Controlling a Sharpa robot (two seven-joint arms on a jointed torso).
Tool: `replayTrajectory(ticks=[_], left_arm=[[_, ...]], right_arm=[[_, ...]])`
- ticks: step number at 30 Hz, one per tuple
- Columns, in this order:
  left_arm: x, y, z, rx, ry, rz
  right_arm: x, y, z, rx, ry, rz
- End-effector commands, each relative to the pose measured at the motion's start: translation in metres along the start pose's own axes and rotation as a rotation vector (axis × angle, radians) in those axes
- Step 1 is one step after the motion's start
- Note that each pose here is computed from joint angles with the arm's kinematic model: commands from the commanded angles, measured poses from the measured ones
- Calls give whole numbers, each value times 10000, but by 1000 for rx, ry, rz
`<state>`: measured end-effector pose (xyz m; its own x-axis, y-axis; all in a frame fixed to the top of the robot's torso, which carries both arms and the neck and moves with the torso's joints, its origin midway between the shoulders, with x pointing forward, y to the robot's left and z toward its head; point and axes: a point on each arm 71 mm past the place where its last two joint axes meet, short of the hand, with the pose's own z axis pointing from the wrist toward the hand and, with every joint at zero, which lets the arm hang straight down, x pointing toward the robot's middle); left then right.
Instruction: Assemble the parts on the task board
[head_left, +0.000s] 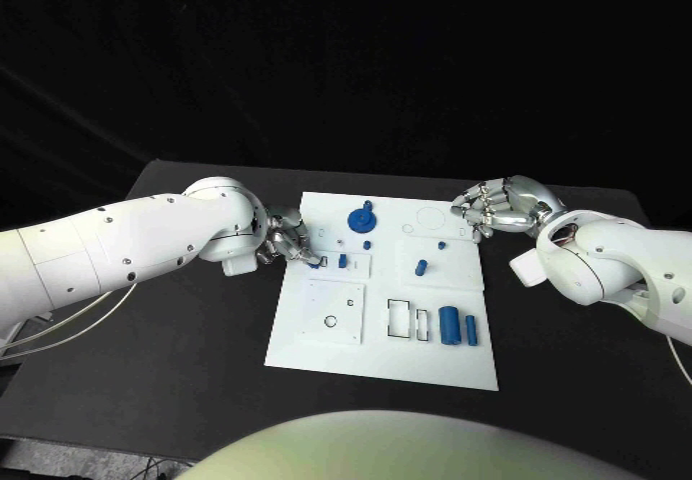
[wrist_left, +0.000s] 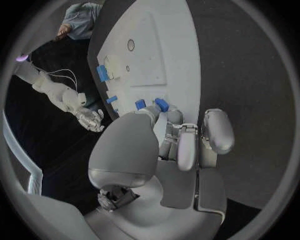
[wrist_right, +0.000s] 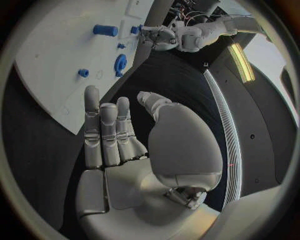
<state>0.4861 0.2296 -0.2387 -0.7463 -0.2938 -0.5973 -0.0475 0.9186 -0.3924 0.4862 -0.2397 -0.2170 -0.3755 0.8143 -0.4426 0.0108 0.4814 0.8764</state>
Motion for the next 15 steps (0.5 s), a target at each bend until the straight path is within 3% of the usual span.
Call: replayTrajectory(ticks=[1, 15], left_arm=[[45, 34, 16, 8, 43, -35], [-9, 126, 11, 37, 49, -188]], right_arm=[[10, 5, 1, -6, 10, -2], [6, 3, 1, -6, 9, -2]])
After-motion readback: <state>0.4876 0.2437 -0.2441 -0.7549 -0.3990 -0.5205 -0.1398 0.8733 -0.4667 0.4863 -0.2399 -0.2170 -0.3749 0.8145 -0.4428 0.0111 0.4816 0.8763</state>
